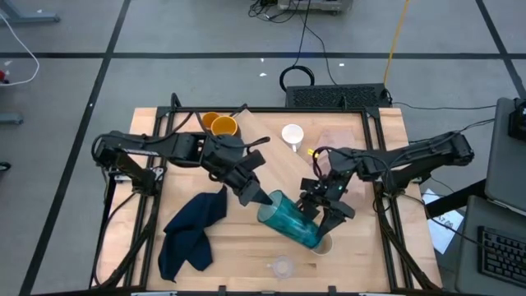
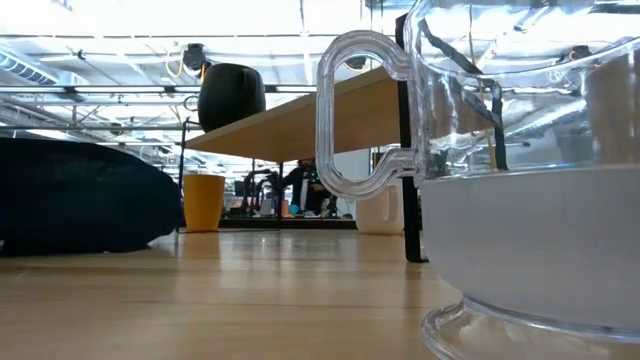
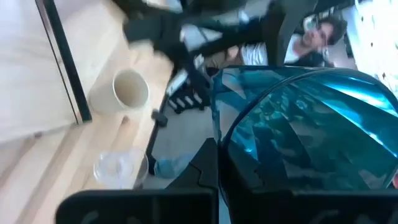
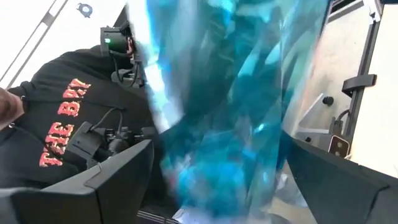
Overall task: Stack small to large cups/mugs on shelf
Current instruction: Put the blue cup on the shelf
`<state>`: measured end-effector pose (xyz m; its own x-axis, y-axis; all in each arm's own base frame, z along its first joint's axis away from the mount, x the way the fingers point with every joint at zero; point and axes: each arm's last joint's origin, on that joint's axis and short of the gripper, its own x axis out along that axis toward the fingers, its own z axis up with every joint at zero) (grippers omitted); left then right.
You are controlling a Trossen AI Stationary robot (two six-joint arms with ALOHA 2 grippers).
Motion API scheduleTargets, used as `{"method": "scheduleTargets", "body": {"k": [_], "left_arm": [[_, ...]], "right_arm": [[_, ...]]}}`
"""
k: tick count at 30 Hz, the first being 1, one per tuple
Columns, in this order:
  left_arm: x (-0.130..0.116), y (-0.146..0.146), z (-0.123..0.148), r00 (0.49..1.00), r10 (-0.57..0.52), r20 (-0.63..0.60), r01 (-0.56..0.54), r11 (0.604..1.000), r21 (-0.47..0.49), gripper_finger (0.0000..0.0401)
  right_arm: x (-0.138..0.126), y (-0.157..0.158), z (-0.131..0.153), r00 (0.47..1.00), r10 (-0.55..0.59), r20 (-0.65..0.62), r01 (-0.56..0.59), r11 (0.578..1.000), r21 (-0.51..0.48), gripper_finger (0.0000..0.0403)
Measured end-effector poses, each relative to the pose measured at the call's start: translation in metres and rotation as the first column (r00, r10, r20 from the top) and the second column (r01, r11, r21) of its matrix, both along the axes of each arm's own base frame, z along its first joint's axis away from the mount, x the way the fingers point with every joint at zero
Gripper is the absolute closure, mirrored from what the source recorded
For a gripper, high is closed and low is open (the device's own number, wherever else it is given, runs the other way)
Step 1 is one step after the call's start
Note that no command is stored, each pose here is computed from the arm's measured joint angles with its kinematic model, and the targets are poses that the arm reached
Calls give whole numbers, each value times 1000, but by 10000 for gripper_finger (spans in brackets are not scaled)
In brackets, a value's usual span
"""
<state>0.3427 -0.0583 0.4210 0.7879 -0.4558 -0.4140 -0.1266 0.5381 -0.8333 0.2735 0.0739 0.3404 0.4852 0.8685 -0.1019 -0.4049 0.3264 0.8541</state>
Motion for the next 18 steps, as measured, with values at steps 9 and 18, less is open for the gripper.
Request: {"method": "scheduleTargets", "body": {"k": [9,18], "left_arm": [[0,-1,0,1000,-15,-8,15,1000,-23,398],[0,-2,0,1000,-20,-2,19,1000,-19,398]], "right_arm": [[7,1,-2,999,18,27,-19,1000,18,47],[7,1,1,999,18,39,-20,999,33,47]]}}
